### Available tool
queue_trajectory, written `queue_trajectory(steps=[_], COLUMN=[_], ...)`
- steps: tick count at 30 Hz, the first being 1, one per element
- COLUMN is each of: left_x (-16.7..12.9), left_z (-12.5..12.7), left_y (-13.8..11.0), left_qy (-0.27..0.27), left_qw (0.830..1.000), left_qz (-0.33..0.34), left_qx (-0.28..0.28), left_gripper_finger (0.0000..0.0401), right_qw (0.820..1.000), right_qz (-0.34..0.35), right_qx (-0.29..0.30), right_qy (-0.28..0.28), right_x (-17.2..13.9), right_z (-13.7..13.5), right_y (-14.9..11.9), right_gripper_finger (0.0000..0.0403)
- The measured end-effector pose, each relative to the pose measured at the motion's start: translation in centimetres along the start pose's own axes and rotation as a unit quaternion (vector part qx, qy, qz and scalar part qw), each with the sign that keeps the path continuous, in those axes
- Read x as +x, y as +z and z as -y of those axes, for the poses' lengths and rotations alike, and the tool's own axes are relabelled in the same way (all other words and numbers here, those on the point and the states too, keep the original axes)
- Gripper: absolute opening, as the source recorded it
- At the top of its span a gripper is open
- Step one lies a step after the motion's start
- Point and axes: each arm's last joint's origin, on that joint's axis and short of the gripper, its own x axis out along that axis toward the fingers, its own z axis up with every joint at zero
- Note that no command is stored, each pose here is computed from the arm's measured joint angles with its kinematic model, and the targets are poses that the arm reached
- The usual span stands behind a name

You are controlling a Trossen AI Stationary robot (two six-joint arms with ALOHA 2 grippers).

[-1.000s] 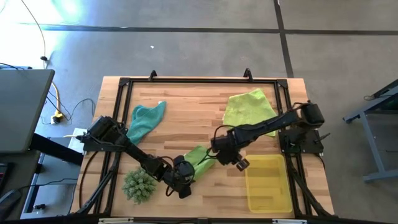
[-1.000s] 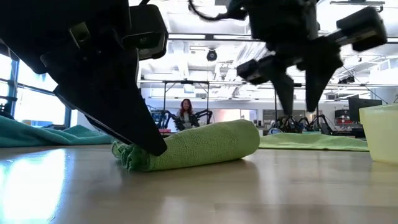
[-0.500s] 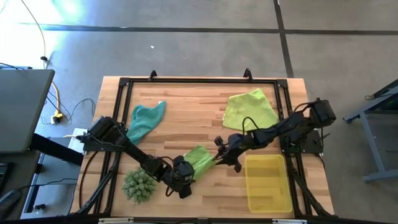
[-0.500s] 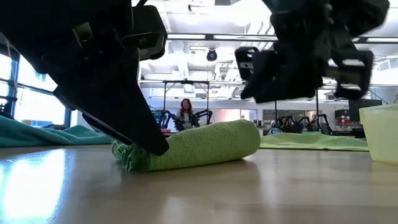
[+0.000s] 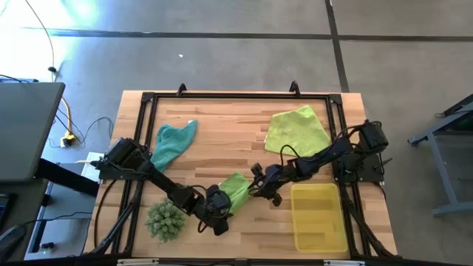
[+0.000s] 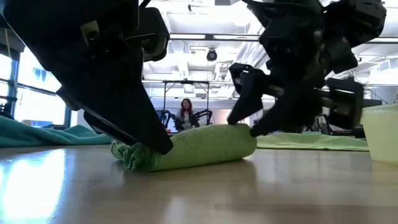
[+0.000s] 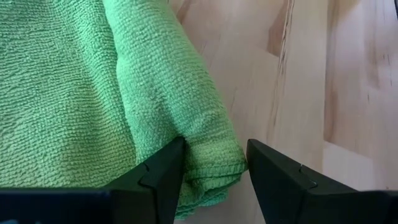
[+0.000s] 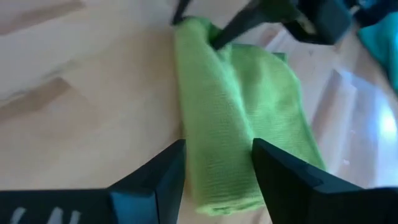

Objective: Roll microfiber towels into tight, uniform cylinder then place into a basket
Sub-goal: Roll the green microfiber cloth

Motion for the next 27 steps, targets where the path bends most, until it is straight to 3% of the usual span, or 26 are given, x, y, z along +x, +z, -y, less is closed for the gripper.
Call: queue_trajectory(steps=[12, 17, 27], left_x=[0.0, -0.3, -1.8], left_z=[0.1, 0.1, 0.2], left_y=[0.0, 0.2, 1.0], left_qy=[-0.005, -0.008, -0.015], left_qw=[1.0, 1.0, 1.0], left_qz=[0.0, 0.001, -0.003], left_qx=[-0.001, -0.002, 0.003], left_gripper_finger=[0.0168, 0.0168, 0.0168], right_qw=[0.999, 0.998, 0.994], right_qz=[-0.037, -0.042, -0.057], right_qx=[0.008, 0.039, 0.092], right_qy=[0.023, 0.024, 0.023], right_x=[1.8, 2.0, 2.0], right_z=[-0.8, -0.9, -1.0], right_y=[-2.1, -2.3, -2.6], right_gripper_finger=[0.0174, 0.0163, 0.0044])
